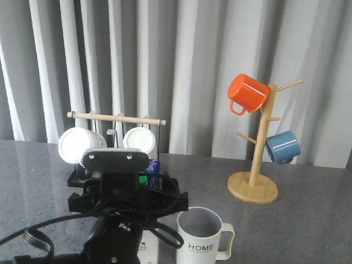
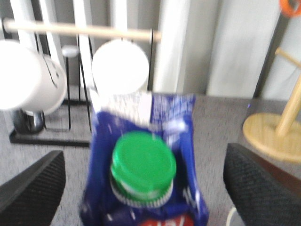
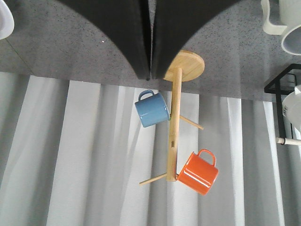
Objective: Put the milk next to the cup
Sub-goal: 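Open the left gripper and raise it away from the carton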
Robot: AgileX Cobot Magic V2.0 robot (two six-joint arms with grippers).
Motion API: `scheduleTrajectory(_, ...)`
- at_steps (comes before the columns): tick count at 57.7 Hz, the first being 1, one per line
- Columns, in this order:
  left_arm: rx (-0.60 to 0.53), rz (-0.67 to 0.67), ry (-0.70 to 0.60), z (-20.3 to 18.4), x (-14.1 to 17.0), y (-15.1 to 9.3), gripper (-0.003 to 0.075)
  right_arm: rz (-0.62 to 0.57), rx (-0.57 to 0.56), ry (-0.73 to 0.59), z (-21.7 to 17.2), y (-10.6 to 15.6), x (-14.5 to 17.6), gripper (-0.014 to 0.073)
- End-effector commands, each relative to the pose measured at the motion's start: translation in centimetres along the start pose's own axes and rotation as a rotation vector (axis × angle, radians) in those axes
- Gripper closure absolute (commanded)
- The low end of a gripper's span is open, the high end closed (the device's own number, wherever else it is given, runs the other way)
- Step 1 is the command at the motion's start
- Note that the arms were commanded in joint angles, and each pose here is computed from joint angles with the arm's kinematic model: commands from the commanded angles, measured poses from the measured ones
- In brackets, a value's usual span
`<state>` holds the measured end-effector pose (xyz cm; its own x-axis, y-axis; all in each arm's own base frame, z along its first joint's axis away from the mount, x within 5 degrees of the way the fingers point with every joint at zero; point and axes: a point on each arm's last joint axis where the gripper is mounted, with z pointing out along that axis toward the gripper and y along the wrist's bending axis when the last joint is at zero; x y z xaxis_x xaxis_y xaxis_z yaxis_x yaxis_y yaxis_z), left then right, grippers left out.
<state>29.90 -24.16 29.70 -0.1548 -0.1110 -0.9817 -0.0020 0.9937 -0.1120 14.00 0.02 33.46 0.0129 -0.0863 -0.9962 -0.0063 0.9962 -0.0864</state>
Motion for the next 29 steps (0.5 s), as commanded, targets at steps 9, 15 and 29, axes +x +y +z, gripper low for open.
scheduleTrajectory(9, 0.071, -0.037, -0.228, -4.4, -8.6, 2.0, 0.0122, -0.012, -0.004, -0.097, -0.1, 0.0, -1.6, 0.0601)
scheduleTrajectory(15, 0.127, -0.032, -0.276, -6.6, -11.4, 3.1, 0.0285, -0.012, -0.004, -0.097, -0.1, 0.0, -1.6, 0.0601)
scheduleTrajectory(29, 0.195, -0.023, -0.344, -11.1, -15.8, 6.2, 0.0729, -0.012, -0.004, -0.097, -0.1, 0.0, -1.6, 0.0601)
